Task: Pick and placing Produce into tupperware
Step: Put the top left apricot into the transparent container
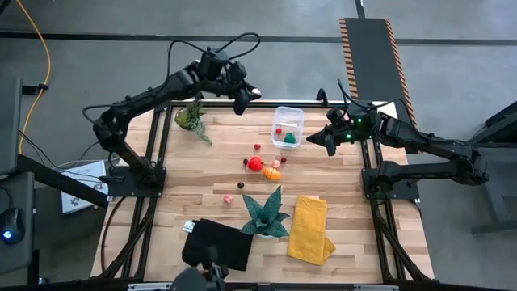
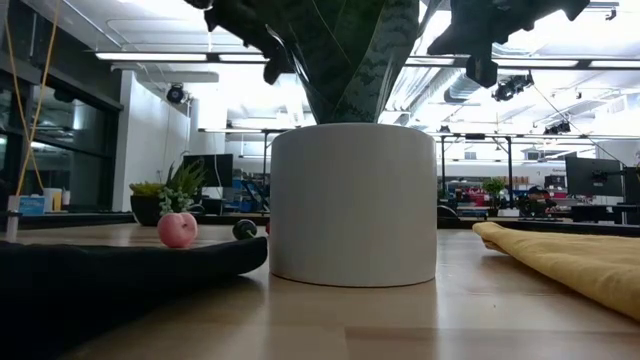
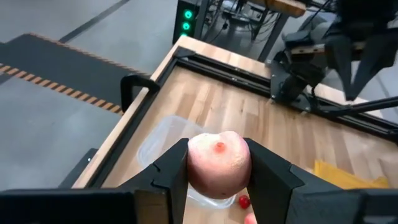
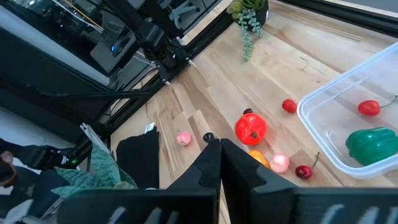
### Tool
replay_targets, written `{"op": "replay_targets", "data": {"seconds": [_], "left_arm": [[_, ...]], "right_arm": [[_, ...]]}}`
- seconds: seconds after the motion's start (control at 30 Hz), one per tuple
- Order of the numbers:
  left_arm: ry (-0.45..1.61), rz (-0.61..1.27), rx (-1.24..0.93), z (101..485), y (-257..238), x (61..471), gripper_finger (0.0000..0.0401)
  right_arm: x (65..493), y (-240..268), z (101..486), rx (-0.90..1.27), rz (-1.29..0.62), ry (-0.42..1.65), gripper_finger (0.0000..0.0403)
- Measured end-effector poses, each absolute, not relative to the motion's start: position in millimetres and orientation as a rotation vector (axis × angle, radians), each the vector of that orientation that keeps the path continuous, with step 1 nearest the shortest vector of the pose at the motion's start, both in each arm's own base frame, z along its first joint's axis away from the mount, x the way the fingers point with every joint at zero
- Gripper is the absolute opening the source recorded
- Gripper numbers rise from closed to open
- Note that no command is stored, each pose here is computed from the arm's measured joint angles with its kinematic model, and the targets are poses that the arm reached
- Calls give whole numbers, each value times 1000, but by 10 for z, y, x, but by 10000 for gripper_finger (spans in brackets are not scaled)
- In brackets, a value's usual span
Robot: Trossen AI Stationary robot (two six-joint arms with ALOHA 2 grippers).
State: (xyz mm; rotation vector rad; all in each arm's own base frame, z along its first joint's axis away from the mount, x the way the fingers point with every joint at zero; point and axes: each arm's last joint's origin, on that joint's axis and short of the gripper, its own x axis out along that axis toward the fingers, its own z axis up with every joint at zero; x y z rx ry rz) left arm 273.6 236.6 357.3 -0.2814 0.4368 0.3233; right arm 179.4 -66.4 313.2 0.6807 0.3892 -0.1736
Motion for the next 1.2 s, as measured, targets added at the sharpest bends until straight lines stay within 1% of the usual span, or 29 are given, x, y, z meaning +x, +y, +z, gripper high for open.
{"op": "replay_targets", "data": {"seconds": [0.2,0.4,0.77,0.87,1.2], "left_arm": [[450,348,-285,3471,2408,2836,124],[493,334,-304,3312,2424,2956,124],[556,305,-306,3094,2328,3197,124],[577,328,-302,3098,2317,3221,124],[579,405,-276,3280,2338,3200,124]], "right_arm": [[1793,-672,3131,674,-200,385,0],[1793,-676,3130,669,-214,382,0],[1793,-677,3130,669,-217,382,0],[1793,-677,3130,671,-218,382,0],[1793,-677,3130,669,-218,382,0]]}}
